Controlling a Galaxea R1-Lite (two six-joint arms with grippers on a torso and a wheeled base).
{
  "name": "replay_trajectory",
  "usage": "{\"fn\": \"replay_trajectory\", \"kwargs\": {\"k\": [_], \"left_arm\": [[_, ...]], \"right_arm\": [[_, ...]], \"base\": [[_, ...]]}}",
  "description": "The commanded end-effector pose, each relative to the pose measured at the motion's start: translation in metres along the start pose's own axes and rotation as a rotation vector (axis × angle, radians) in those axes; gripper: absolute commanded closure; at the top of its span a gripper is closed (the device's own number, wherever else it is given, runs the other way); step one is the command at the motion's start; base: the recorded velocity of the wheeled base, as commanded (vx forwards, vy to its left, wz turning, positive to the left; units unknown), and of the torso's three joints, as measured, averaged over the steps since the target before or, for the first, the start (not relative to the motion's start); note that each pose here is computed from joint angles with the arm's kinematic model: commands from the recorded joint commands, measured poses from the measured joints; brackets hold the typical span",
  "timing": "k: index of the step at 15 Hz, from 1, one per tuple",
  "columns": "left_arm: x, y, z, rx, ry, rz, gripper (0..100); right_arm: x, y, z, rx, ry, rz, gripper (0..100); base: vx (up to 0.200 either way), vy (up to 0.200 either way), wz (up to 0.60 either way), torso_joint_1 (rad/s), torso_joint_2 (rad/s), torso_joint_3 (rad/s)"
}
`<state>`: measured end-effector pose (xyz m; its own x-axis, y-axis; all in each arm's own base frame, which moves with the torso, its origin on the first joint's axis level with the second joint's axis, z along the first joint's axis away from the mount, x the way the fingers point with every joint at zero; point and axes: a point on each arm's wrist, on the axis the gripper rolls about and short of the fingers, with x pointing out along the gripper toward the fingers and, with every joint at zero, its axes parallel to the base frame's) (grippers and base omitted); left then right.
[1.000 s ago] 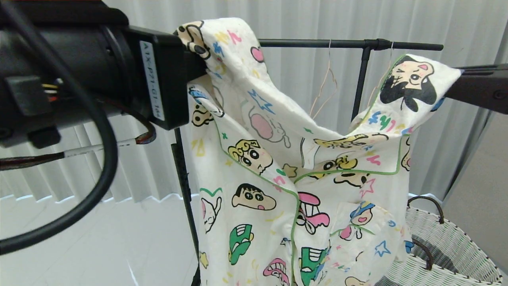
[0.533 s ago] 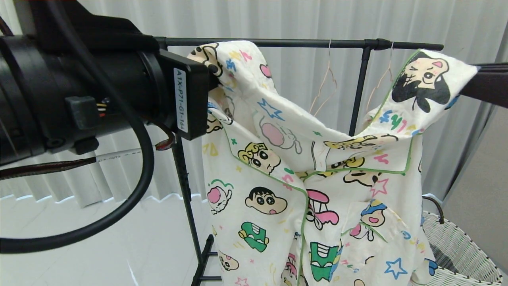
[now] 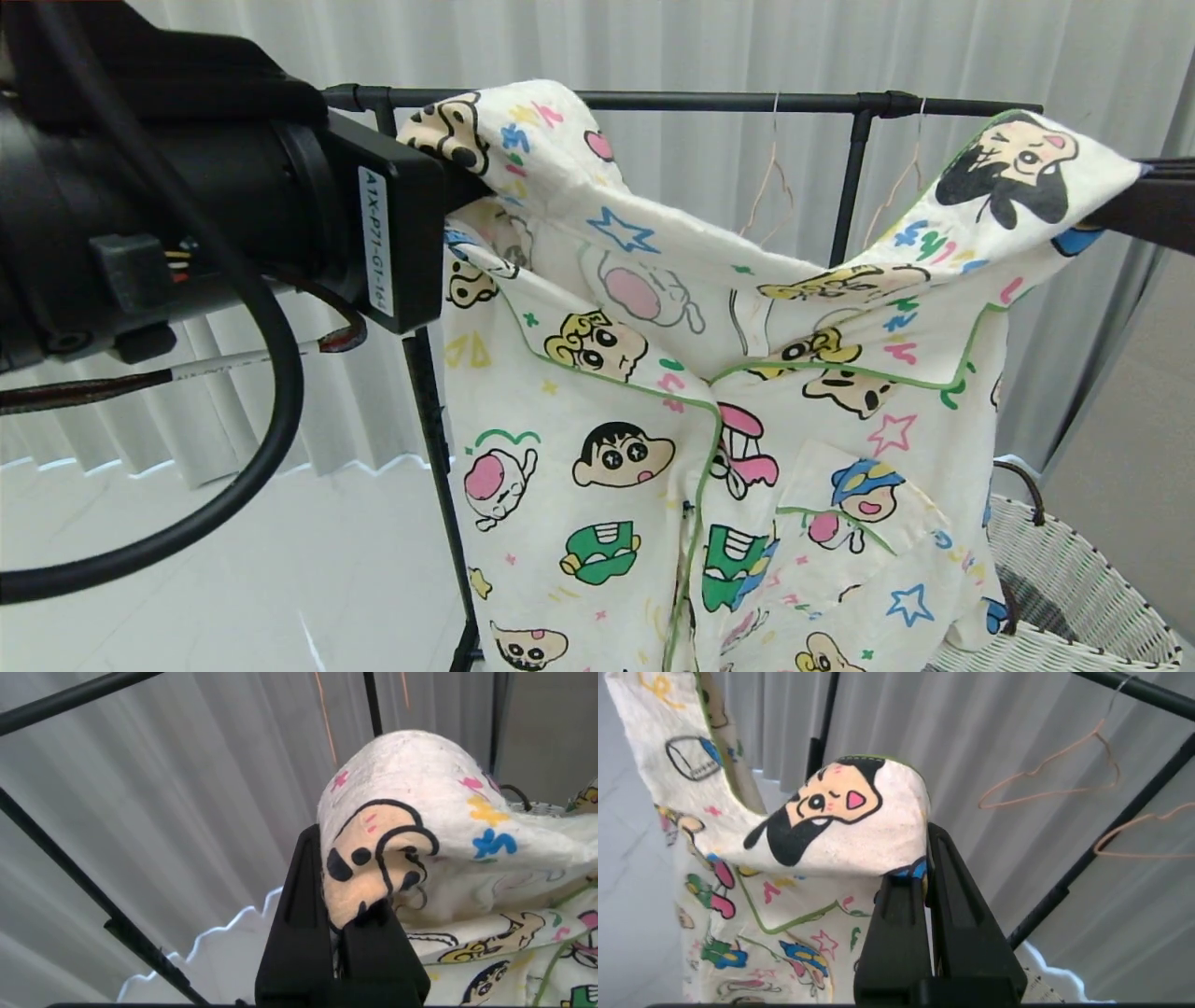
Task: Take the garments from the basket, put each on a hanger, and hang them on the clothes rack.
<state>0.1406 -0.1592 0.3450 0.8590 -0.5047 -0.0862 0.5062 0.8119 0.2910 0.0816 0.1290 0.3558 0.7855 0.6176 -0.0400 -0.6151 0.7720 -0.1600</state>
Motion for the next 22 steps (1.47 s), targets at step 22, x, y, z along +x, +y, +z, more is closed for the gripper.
{"fn": "replay_trajectory", "kwargs": {"k": [22], "left_arm": [[-0.044, 0.078, -0.085, -0.038, 0.24, 0.36, 100]], "right_arm": [[-0.053, -0.083, -0.086, -0.112, 0.522, -0.667, 0]], "base": [[0.0, 0.0, 0.0, 0.0, 0.0, 0.0]]}}
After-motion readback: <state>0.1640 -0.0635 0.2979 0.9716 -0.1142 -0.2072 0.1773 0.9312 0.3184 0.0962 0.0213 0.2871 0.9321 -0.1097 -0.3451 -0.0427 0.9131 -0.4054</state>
